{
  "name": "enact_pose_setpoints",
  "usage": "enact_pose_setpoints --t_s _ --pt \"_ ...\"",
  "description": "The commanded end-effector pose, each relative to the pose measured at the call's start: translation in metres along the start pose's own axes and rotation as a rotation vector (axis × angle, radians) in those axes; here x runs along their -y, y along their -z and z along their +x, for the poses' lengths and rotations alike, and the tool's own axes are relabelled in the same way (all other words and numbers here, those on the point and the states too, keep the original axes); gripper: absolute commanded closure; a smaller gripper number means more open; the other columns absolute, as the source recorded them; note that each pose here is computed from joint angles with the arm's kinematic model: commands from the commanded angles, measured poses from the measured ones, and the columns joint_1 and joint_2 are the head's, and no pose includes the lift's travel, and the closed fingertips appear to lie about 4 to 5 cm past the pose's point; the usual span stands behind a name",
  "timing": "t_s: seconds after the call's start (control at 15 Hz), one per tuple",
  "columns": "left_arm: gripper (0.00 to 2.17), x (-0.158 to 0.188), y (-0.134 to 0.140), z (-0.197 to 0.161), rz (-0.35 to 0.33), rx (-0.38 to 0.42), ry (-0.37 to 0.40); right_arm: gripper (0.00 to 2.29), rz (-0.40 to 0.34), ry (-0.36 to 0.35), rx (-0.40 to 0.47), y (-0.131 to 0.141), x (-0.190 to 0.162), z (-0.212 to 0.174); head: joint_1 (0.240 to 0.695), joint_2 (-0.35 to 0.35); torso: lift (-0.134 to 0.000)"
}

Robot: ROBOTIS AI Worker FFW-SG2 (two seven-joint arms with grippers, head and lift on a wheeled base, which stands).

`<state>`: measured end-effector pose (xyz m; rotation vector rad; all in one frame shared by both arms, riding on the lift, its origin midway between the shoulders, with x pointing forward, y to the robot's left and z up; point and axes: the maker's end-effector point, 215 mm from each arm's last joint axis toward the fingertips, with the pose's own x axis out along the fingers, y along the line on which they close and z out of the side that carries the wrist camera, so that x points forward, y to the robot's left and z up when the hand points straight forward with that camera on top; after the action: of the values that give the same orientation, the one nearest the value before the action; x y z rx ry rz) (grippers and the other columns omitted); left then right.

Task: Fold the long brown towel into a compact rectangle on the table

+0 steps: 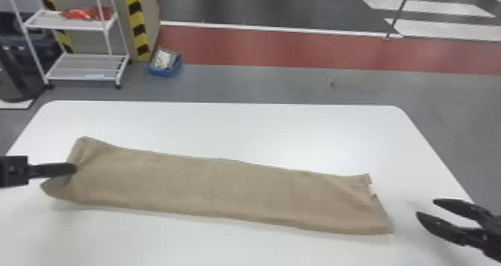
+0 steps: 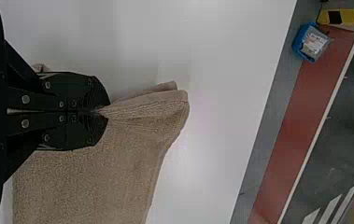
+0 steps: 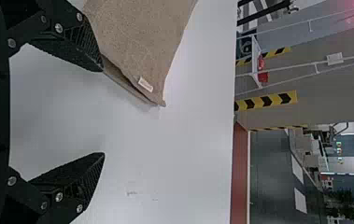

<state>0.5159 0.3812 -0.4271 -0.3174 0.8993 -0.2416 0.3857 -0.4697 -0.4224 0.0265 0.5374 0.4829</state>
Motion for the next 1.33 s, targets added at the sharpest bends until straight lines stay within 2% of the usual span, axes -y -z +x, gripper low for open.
enact_pose_setpoints --t_s 0.0,0.13,0.33,0.53,0.67,0.93,1.07,1.13,1.27 --pt "1.91 -0.002 -0.011 -0.026 -0.017 0.04 0.003 0.29 -0.001 -0.003 -0.001 0.001 -0.001 0.002 0.695 -0.112 -0.124" --pt "1.91 -0.013 -0.012 -0.048 -0.061 0.049 -0.004 0.29 -0.001 -0.007 -0.004 0.002 -0.002 0.004 0.695 -0.1 -0.124" --pt "1.91 -0.041 -0.025 -0.083 -0.081 0.072 -0.057 0.29 -0.003 -0.009 -0.004 0.002 -0.003 0.006 0.695 -0.073 -0.124" --pt "1.91 -0.034 -0.033 -0.104 -0.09 0.069 -0.063 0.29 -0.004 -0.011 -0.005 0.005 -0.003 0.007 0.695 -0.022 -0.124" --pt "1.91 0.003 -0.053 -0.115 0.01 0.127 -0.036 0.29 -0.001 -0.016 -0.003 0.006 -0.006 0.01 0.695 -0.014 -0.124" --pt "1.91 0.125 -0.07 -0.104 0.243 0.196 0.064 0.29 0.006 -0.018 -0.008 0.011 -0.007 0.009 0.695 -0.081 -0.124" --pt "1.91 0.179 -0.063 -0.09 0.314 0.198 0.12 0.29 0.006 -0.013 -0.013 0.015 -0.007 0.005 0.695 -0.133 -0.124" --pt "1.9 0.203 -0.056 -0.081 0.34 0.188 0.149 0.29 0.007 -0.011 -0.01 0.015 -0.006 0.004 0.695 -0.194 -0.124" --pt "1.9 0.246 -0.044 -0.071 0.396 0.178 0.199 0.29 0.006 -0.004 -0.008 0.015 -0.005 0.0 0.695 -0.259 -0.124"
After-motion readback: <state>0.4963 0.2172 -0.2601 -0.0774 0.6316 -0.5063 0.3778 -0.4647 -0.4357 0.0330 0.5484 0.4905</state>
